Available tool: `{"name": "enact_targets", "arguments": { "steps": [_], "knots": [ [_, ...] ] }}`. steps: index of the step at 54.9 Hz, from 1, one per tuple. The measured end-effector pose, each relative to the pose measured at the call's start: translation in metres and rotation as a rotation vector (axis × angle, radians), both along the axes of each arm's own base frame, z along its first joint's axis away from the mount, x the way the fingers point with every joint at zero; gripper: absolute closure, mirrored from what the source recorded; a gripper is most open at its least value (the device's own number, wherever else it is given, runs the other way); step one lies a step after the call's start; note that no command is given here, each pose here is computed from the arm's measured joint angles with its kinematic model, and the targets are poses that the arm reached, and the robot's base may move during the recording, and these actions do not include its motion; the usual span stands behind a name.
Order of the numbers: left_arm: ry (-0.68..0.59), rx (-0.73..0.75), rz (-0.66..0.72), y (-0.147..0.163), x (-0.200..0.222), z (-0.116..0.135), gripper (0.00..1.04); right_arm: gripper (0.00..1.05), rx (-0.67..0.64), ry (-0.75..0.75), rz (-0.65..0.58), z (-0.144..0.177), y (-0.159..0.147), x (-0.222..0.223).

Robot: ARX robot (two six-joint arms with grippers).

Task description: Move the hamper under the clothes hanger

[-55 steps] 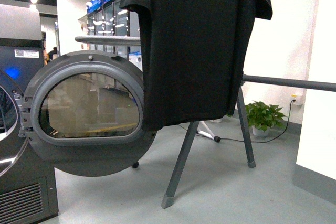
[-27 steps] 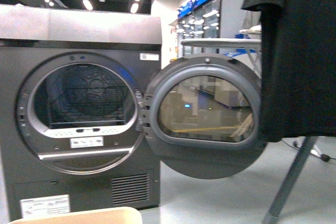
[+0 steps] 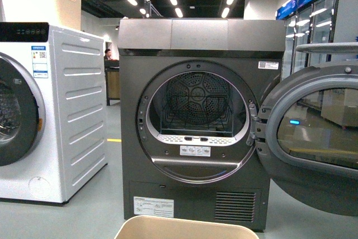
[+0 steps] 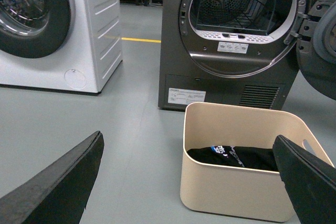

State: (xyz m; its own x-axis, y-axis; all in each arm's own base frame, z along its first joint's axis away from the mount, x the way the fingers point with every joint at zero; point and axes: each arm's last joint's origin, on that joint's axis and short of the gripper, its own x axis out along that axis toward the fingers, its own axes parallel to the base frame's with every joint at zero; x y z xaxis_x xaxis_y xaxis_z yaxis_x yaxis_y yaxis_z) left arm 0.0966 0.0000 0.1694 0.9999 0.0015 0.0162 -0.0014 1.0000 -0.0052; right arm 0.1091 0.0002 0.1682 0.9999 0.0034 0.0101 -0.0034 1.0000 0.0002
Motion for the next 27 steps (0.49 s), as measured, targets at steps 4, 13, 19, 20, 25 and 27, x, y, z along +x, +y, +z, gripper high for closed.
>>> {"name": "enact_targets", "arguments": {
  "steps": [4, 13, 19, 20, 25, 27],
  "knots": [
    [0.000, 0.000, -0.001, 0.0000, 0.0000, 0.0000, 0.07, 0.08, 0.000, -0.001, -0.003, 0.0001, -0.0001, 0.0000],
    [0.000, 0.000, -0.002, 0.0000, 0.0000, 0.0000, 0.07, 0.08, 0.000, -0.001, -0.002, 0.0001, -0.0001, 0.0000],
    [0.000, 0.000, -0.001, 0.0000, 0.0000, 0.0000, 0.07, 0.08, 0.000, -0.001, -0.003, 0.0001, -0.0001, 0.0000],
    [0.000, 0.000, -0.001, 0.0000, 0.0000, 0.0000, 0.07, 0.08, 0.000, -0.001, -0.002, 0.0001, -0.0001, 0.0000],
    [0.000, 0.000, -0.001, 0.0000, 0.0000, 0.0000, 0.07, 0.08, 0.000, -0.001, -0.003, 0.0001, -0.0001, 0.0000],
    [0.000, 0.000, -0.001, 0.0000, 0.0000, 0.0000, 0.07, 0.08, 0.000, -0.001, -0.003, 0.0001, -0.0001, 0.0000]
  ]
}}
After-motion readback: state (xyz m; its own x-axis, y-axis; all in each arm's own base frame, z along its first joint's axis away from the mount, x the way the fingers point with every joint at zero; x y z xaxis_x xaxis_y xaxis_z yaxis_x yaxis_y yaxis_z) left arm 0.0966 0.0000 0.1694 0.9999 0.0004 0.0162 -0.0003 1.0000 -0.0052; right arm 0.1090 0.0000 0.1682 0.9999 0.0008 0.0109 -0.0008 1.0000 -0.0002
